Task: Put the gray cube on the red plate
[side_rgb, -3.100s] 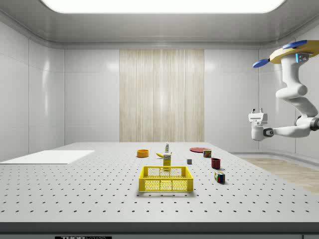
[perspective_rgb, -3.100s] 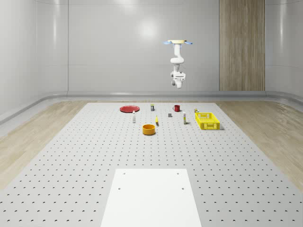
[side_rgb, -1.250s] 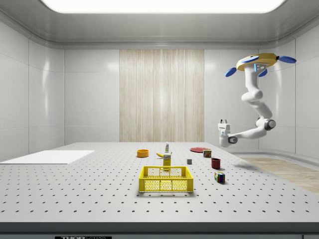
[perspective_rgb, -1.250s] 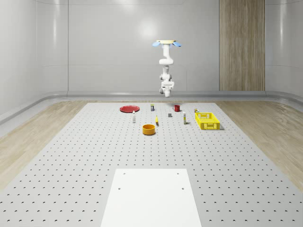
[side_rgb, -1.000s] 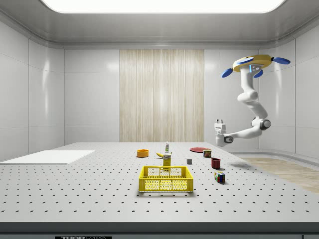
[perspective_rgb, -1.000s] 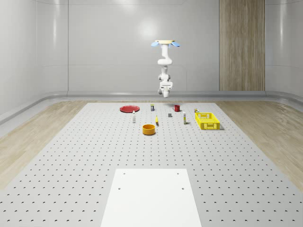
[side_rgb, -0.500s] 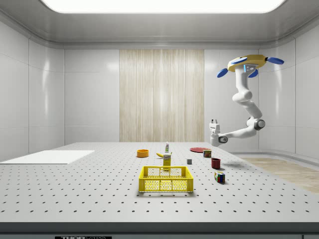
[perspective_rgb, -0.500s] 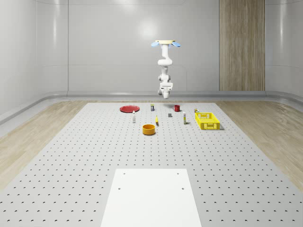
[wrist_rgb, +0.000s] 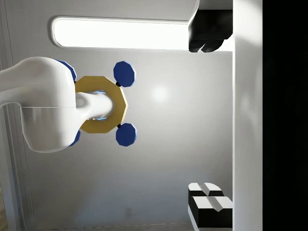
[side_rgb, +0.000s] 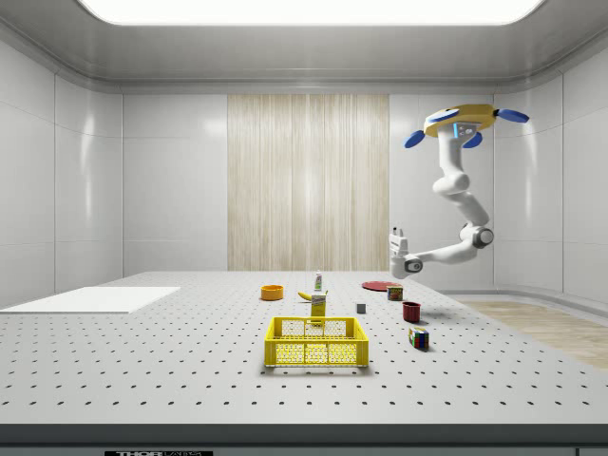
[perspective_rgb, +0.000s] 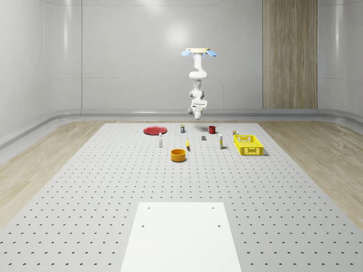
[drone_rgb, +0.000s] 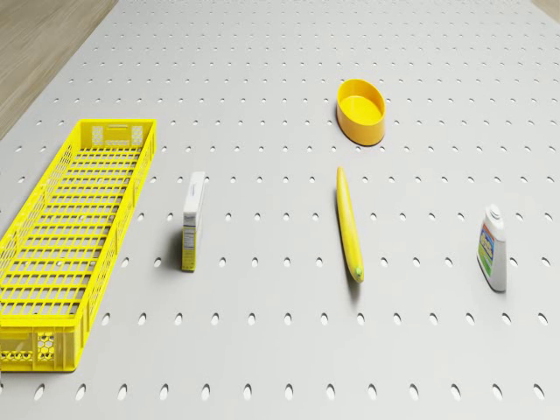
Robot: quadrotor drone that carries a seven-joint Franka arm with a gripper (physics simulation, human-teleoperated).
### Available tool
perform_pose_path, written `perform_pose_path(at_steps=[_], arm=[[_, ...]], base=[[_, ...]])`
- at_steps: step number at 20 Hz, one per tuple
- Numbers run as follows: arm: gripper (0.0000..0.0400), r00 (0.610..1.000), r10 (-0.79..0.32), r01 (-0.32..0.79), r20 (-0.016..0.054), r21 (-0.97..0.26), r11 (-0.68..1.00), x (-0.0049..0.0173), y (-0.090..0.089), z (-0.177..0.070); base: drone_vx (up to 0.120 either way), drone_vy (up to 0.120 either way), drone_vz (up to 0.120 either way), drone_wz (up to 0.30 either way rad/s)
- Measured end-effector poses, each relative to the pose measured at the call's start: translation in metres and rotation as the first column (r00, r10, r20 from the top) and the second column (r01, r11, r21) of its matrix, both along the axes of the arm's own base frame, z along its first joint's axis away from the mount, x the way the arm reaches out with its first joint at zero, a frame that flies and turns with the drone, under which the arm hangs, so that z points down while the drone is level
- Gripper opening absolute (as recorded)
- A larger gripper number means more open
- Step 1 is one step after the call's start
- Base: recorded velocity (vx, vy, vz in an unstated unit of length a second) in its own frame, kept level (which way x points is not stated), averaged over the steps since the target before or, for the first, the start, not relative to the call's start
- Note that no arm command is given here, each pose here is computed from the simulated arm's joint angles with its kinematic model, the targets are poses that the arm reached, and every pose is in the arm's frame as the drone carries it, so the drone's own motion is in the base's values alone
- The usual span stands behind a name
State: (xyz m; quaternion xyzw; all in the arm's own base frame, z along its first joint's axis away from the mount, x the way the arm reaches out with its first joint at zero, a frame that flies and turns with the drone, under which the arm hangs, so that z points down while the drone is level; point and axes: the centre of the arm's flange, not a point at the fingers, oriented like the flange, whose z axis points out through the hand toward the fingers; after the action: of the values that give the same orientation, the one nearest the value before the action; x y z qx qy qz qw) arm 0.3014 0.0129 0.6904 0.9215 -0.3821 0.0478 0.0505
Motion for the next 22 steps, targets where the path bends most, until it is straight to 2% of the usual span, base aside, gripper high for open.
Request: perform_pose_path(at_steps=[5, 7, 10, 13, 16, 18, 20, 22], arm=[[0.04, 1.0, -0.005, 0.005, 0.0039, -0.17, 0.985, -0.0003, 0.017, -0.004], [0.04, 1.0, -0.008, 0.009, 0.0059, -0.286, 0.958, -0.0003, 0.028, -0.008], [0.04, 1.0, -0.014, 0.017, 0.0101, -0.524, 0.852, 0.0, 0.05, -0.022], [0.04, 1.0, -0.021, 0.027, 0.0176, -0.806, 0.591, 0.0008, 0.074, -0.051], [0.04, 0.999, -0.027, 0.033, 0.03, -0.99, 0.136, 0.0024, 0.086, -0.099], [0.04, 0.999, -0.028, 0.033, 0.0398, -0.978, -0.207, 0.0035, 0.08, -0.132], [0.04, 0.998, -0.026, 0.029, 0.0482, -0.868, -0.496, 0.0045, 0.065, -0.159], [0.04, 0.998, -0.022, 0.023, 0.0538, -0.716, -0.698, 0.0051, 0.048, -0.177]], base=[[0.12, 0.0, 0.0, 0.0], [0.12, 0.0, 0.0, 0.0], [0.12, 0.0, 0.0, 0.0], [0.12, 0.0, -0.067, 0.0], [0.12, 0.0, -0.12, 0.0], [0.12, 0.0, -0.12, 0.0], [0.12, 0.0, -0.12, 0.0], [0.12, 0.0, -0.12, 0.0]])
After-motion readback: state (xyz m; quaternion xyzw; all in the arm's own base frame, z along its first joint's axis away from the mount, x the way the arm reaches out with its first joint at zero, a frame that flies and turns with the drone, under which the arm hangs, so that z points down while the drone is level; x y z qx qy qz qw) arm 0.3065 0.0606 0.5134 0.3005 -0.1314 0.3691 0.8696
